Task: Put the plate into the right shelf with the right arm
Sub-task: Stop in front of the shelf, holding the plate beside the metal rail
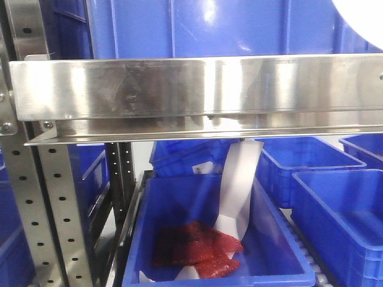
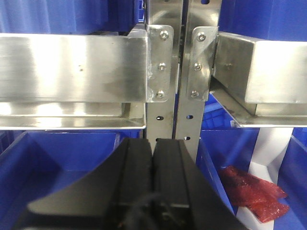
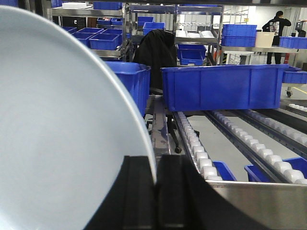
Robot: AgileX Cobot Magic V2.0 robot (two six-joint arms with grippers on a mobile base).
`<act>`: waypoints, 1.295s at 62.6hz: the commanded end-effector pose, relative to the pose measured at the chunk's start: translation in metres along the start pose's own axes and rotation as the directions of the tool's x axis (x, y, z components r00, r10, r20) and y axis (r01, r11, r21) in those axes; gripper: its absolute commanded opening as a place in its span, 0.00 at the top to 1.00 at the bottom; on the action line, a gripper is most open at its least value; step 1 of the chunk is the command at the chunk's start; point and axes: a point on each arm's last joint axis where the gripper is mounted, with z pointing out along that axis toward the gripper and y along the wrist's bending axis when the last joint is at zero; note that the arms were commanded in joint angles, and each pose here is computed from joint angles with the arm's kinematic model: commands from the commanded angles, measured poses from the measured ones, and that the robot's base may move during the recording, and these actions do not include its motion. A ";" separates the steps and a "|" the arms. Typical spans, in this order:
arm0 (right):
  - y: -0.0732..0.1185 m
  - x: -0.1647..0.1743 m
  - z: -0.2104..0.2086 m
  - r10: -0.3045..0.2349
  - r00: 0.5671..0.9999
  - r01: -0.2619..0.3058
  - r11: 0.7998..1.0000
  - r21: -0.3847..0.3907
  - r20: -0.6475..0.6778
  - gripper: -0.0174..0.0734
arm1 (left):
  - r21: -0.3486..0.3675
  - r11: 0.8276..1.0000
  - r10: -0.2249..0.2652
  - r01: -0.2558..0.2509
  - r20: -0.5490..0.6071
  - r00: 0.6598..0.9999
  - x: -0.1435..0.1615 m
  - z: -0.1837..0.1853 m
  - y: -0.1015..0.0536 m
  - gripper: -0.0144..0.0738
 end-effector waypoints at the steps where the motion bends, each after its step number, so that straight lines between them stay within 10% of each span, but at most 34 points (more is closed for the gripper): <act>1: 0.000 -0.017 -0.001 0.002 0.993 -0.003 1.000 0.006 0.115 0.75 | 0.001 1.000 -0.001 0.001 0.077 0.997 -0.005 0.000 0.000 0.89; 51: 0.000 -0.020 0.003 0.011 0.996 -0.011 1.000 0.002 0.089 0.75 | 0.001 1.000 -0.001 0.001 0.077 0.997 -0.005 0.000 0.000 0.89; 81: 0.014 -0.108 0.061 0.022 0.999 -0.019 0.996 -0.082 0.036 0.75 | 0.001 1.000 -0.001 0.001 0.077 0.997 -0.005 0.000 0.000 0.89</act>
